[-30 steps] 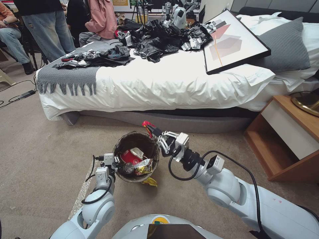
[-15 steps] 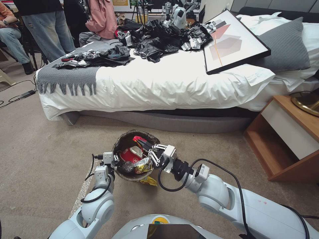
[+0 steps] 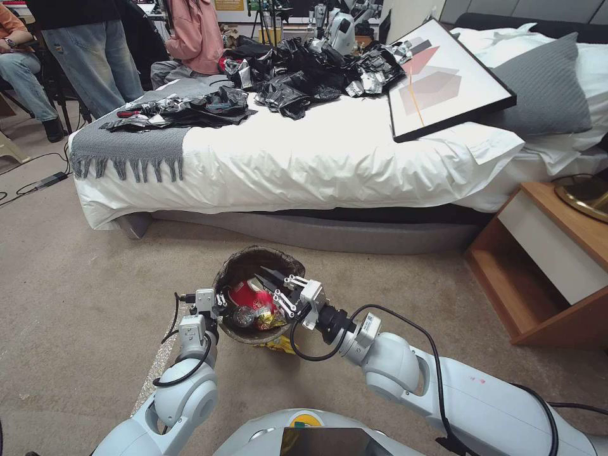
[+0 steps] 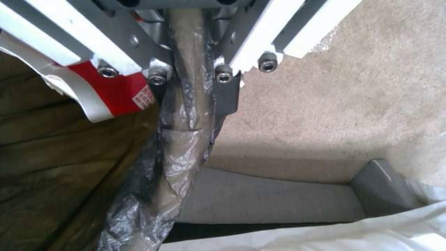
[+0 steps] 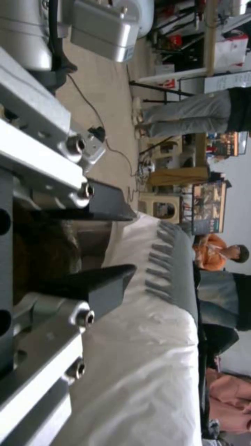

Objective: Pick up the trash bin, then pick up the garbage from the floor and place it into the trash bin.

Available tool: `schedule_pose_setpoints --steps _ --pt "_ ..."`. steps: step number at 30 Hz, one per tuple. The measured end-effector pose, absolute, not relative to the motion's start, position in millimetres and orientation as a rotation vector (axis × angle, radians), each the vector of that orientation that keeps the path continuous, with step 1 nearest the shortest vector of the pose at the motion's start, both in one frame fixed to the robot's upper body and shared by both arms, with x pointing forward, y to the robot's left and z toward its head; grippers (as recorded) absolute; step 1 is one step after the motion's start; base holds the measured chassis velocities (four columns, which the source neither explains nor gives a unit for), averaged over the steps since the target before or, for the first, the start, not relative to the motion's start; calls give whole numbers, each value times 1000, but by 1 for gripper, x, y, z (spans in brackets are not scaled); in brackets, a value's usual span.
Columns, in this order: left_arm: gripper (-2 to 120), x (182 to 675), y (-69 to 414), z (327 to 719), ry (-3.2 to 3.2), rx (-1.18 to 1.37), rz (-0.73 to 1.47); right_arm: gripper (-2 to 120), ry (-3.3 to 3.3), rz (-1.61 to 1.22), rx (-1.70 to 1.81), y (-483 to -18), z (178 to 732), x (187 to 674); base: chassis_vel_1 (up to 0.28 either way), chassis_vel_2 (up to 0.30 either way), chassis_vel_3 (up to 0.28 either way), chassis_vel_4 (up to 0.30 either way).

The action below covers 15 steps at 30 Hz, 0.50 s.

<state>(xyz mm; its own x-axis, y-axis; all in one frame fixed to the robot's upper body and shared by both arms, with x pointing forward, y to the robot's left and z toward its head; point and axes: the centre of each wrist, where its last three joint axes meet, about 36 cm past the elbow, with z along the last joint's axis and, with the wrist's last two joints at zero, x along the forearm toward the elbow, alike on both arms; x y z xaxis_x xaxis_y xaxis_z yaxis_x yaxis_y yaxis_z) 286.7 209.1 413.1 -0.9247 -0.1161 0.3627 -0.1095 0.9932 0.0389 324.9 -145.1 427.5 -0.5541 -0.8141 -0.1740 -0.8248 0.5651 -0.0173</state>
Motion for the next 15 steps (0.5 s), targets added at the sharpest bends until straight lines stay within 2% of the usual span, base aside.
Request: schedule_pose_setpoints --steps 1,5,8,10,12,13,15 --pt "0 287 209 413 -2764 163 -24 32 2639 98 -1380 -144 427 326 0 0 0 0" --pt "0 287 209 412 -2763 163 -23 41 2647 97 -1370 -143 426 327 0 0 0 0" --pt "0 288 209 412 -2764 166 -23 55 2655 98 -1352 -142 426 328 0 0 0 0" --pt "0 288 209 412 -2764 167 -23 58 2656 99 -1344 -142 427 329 0 0 0 0" --pt "0 289 209 410 -2764 170 -19 72 2654 112 -1296 -145 436 332 0 0 0 0" --pt "0 289 209 410 -2764 170 -19 72 2654 112 -1296 -145 436 332 0 0 0 0" --pt "0 289 209 409 -2766 174 -15 80 2665 133 -1222 -149 447 336 0 0 0 0"
